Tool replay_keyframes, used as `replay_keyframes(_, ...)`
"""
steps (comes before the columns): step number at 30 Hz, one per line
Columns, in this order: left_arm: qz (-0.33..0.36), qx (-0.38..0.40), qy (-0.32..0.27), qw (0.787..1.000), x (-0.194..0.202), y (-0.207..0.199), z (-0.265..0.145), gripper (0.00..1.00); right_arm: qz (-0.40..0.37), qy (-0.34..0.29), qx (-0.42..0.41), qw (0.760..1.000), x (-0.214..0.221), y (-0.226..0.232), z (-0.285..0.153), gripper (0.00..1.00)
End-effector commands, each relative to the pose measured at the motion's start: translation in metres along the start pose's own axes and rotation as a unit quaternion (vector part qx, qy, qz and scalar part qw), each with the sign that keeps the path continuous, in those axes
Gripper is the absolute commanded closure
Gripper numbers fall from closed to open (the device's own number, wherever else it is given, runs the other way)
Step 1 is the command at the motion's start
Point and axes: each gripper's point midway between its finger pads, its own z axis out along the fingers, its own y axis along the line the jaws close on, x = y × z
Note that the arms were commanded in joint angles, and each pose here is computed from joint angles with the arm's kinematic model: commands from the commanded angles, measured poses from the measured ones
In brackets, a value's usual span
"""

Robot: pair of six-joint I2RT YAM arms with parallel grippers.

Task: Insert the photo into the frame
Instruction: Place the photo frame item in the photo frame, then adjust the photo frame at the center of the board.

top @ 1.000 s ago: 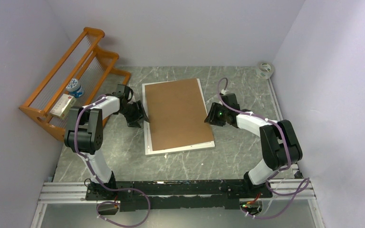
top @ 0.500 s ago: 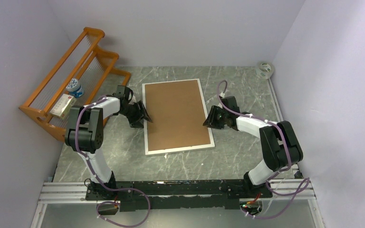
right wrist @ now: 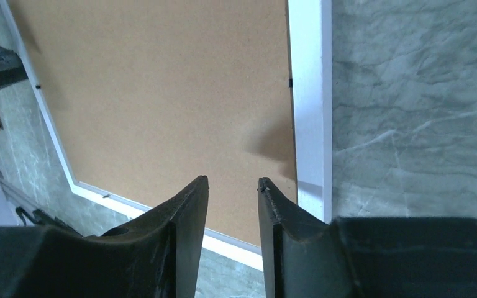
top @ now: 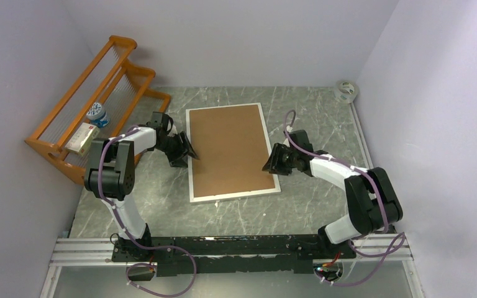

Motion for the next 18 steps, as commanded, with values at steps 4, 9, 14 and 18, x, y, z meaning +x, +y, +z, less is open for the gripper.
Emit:
replay_keyframes(4, 0.047, -0.03, -0.058, 0.997, -0.036, -0.01, -0.017, 0.35, -0.029, -0.119, 0.039, 0.992, -0.074, 0.02, -0.03, 0.53)
replay_keyframes(9, 0.069, -0.047, -0.094, 0.992, -0.074, -0.021, -0.021, 0.33, -0.024, -0.173, 0.094, 0.98, -0.12, 0.007, -0.027, 0.43)
replay_keyframes(14, 0.073, -0.068, -0.113, 0.989, -0.109, -0.02, -0.011, 0.29, -0.013, -0.158, 0.11, 0.981, -0.152, -0.006, -0.002, 0.36)
replay_keyframes(18, 0.069, -0.083, -0.117, 0.987, -0.131, -0.014, 0.005, 0.28, -0.012, -0.131, 0.093, 0.987, -0.163, -0.008, 0.021, 0.32)
